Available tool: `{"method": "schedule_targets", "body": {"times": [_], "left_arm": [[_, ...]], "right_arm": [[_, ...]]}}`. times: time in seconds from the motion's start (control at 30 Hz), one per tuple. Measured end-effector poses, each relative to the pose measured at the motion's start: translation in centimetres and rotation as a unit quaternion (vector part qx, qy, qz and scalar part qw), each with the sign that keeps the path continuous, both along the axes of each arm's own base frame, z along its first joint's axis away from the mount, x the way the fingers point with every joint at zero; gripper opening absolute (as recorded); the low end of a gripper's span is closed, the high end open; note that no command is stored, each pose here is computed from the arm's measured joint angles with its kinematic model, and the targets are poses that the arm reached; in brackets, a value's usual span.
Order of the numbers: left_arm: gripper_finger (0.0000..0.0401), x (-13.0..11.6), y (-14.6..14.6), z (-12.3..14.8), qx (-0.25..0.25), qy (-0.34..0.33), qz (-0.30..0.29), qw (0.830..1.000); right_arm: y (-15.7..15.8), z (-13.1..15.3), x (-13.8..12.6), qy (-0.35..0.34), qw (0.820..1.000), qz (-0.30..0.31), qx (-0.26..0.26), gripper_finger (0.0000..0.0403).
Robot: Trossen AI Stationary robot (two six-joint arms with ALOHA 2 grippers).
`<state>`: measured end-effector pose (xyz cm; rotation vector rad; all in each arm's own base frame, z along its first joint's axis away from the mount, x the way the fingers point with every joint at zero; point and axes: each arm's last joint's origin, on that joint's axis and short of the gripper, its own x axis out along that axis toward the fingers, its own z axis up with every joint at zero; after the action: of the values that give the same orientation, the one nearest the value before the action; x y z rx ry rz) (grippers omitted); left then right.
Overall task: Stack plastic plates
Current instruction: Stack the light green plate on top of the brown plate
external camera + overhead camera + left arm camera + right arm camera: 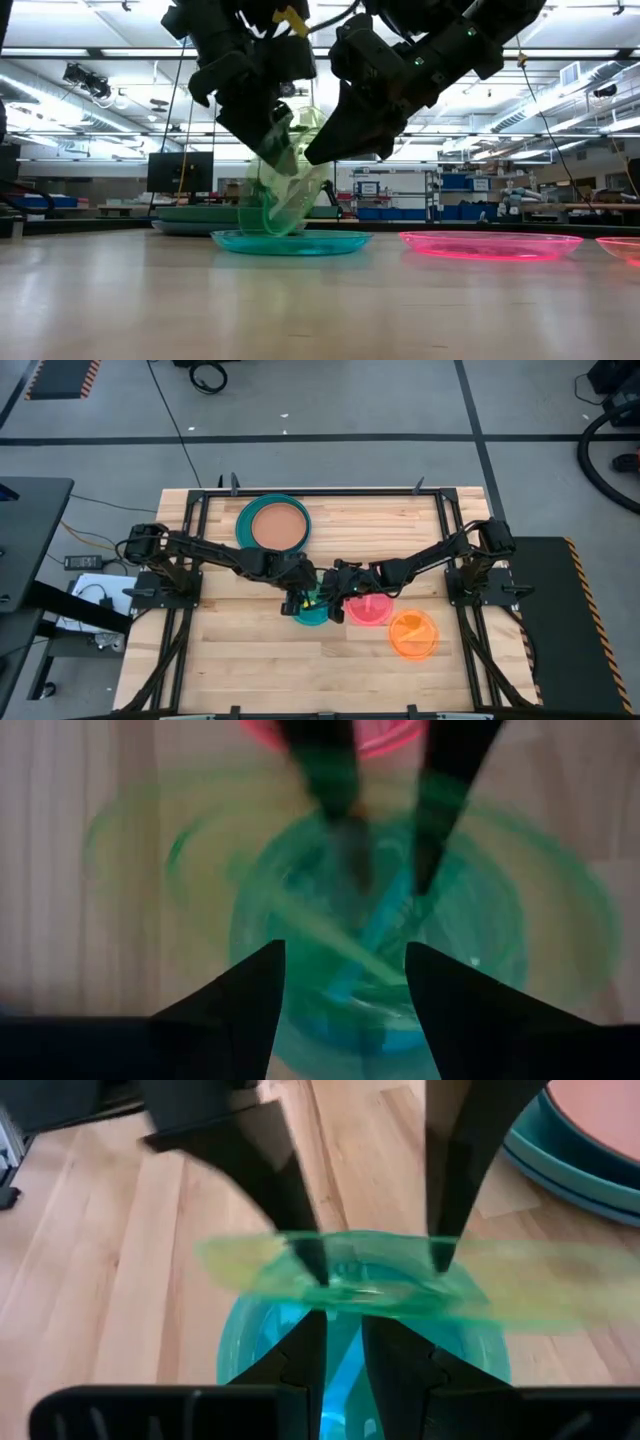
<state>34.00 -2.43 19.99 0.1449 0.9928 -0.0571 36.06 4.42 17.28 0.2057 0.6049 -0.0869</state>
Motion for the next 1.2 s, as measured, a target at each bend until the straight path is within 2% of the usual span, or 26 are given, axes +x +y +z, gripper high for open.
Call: {"method": "schedule_targets", "body": {"times": [0.17, 0.3, 0.63, 1.2], "left_arm": [[0.0217, 0.2, -0.2, 0.8, 0.006, -0.032, -0.015, 0.999], [0.0217, 0.1, 0.7, 1.1, 0.023, -0.036, -0.009, 0.999], [0.0217, -0.9, 3.3, 3.4, 0.044, -0.064, 0.012, 0.997], [0.0217, -3.5, 6.4, 7.0, 0.057, -0.096, 0.059, 0.992]], "right_arm": [[0.0, 0.1, 0.0, -0.004, 1.0, 0.0, -0.008, 0.0079], [-0.3, 0.2, 0.1, -0.009, 0.999, -0.003, -0.037, 0.0079], [-2.2, 3.3, 1.3, 0.006, 0.995, -0.004, -0.096, 0.0079], [-6.4, 7.5, 2.4, -0.03, 0.99, -0.002, -0.136, 0.0079]]}}
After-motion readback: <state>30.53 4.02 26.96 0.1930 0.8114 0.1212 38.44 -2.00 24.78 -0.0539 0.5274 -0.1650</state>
